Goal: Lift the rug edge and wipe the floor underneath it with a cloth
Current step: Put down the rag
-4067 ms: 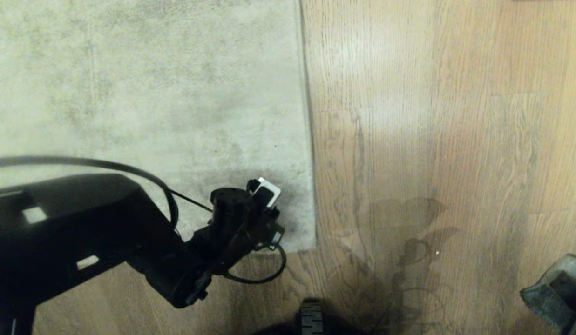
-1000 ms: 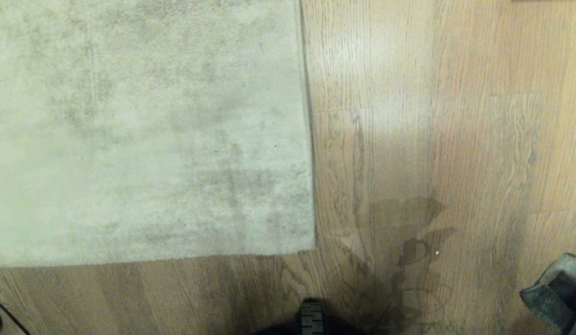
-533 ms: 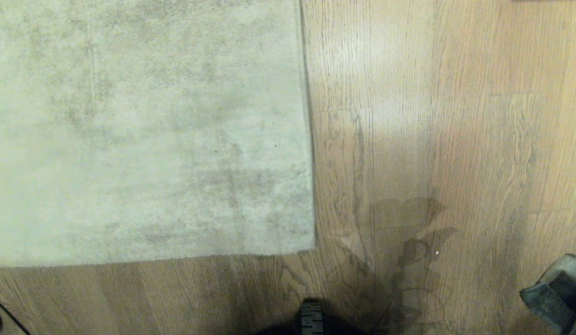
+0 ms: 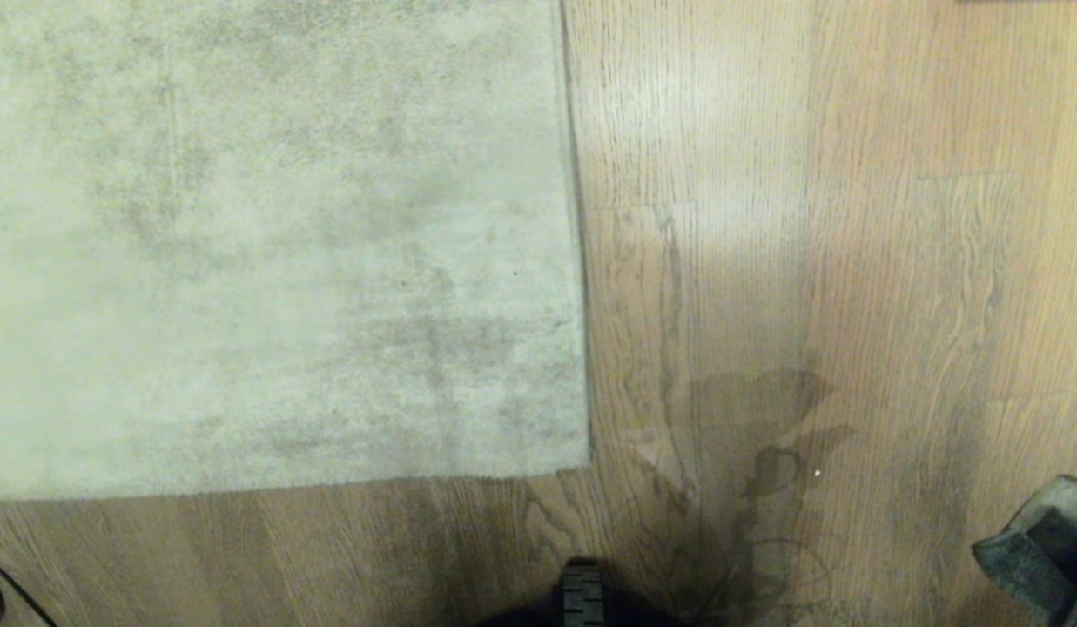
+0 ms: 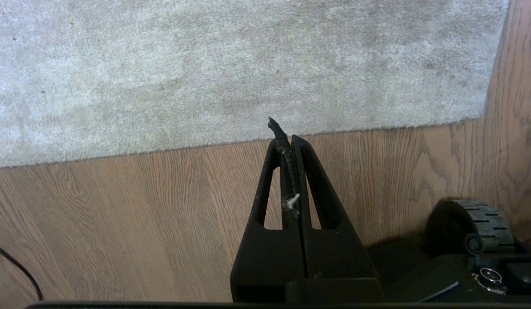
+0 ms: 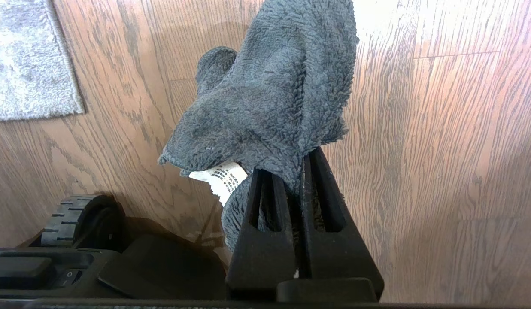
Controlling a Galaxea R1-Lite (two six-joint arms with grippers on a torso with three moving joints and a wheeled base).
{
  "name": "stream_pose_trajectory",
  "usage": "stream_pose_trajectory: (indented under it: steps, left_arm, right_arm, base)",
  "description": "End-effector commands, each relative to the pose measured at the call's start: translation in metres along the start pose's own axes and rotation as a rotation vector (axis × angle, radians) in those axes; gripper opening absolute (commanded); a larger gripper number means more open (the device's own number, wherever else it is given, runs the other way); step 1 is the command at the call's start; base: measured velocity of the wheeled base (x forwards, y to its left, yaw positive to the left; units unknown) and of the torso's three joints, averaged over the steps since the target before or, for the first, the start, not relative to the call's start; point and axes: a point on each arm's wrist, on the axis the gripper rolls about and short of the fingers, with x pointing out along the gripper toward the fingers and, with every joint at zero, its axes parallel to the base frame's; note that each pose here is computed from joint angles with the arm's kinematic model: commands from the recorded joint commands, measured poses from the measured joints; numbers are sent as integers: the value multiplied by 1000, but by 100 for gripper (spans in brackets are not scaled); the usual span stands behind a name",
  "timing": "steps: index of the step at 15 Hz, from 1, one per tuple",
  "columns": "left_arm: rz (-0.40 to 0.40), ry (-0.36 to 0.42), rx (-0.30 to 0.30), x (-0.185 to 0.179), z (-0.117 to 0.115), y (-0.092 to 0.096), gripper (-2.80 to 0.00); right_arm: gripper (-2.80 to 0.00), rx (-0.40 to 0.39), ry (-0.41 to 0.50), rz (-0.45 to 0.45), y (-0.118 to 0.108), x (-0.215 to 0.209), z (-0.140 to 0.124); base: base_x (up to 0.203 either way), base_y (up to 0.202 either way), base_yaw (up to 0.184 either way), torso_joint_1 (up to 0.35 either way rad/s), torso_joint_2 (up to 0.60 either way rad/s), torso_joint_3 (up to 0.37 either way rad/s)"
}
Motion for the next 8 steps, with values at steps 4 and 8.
stream_pose_trajectory:
  steps: [4, 8]
  left_arm:
    - [2, 1, 0, 0, 0, 0, -280]
    - [8, 1, 0, 0, 0, 0, -280]
  right_arm:
    - [-280, 0, 1, 0, 0, 0, 0]
    - [-280, 0, -1, 0, 0, 0, 0]
  base:
    - [0, 0, 0, 0, 0, 0]
    - [0, 0, 0, 0, 0, 0]
